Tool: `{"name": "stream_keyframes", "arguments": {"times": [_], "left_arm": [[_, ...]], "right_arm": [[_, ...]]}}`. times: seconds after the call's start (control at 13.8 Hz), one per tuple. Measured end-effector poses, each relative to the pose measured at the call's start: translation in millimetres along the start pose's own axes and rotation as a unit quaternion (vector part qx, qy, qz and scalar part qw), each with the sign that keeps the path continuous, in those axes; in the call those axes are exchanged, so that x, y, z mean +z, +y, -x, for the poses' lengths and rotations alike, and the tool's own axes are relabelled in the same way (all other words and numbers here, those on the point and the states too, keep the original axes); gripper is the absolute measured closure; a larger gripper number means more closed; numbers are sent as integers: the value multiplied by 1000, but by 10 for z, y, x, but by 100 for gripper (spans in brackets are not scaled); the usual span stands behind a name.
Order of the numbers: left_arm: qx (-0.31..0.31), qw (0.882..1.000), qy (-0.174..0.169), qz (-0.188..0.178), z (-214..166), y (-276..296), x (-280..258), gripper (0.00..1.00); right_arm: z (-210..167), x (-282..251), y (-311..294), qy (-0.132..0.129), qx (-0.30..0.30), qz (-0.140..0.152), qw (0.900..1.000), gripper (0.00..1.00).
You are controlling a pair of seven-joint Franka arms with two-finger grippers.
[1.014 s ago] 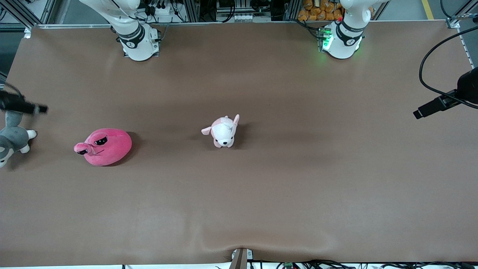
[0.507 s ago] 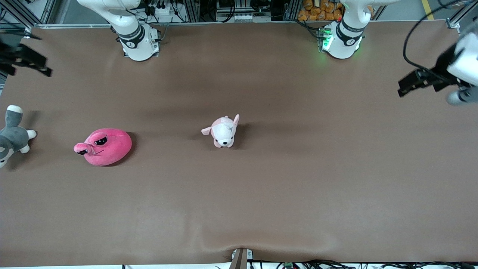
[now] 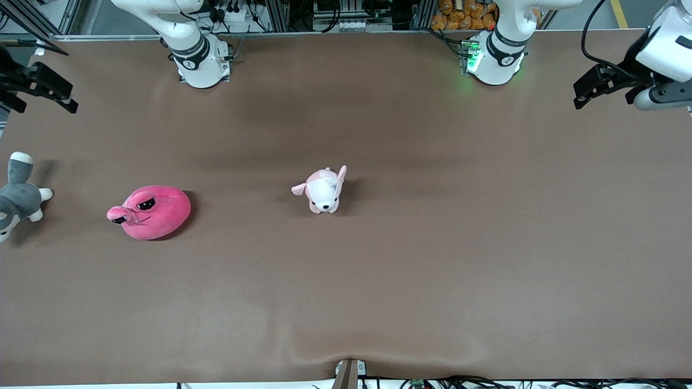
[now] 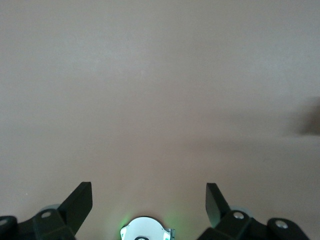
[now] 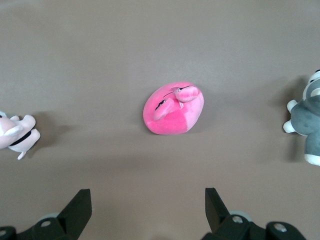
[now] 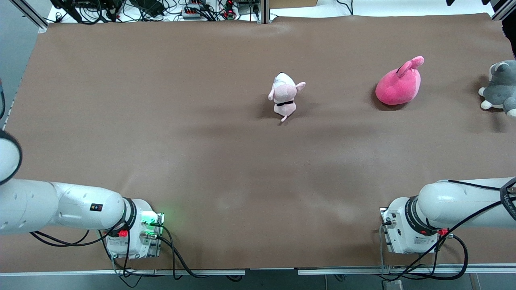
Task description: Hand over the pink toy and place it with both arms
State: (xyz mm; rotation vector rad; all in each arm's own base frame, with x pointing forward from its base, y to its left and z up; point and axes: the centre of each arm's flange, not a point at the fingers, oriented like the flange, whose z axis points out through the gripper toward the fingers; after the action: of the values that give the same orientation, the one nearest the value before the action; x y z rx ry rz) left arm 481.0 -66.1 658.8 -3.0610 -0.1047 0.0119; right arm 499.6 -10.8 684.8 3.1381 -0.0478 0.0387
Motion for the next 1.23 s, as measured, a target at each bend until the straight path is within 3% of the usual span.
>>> {"name": "stream_keyframes", "arguments": {"times": [0.51, 1.23], "left_arm": [[-23, 1000, -4, -2, -23, -310, -76, 0], [-17, 1000, -17, -4, -138, -266, -4, 0]], "right_arm": [[-27, -48, 15, 6, 0, 0, 1000, 0], [-29, -46, 18, 6, 1, 0, 1000, 0]]}}
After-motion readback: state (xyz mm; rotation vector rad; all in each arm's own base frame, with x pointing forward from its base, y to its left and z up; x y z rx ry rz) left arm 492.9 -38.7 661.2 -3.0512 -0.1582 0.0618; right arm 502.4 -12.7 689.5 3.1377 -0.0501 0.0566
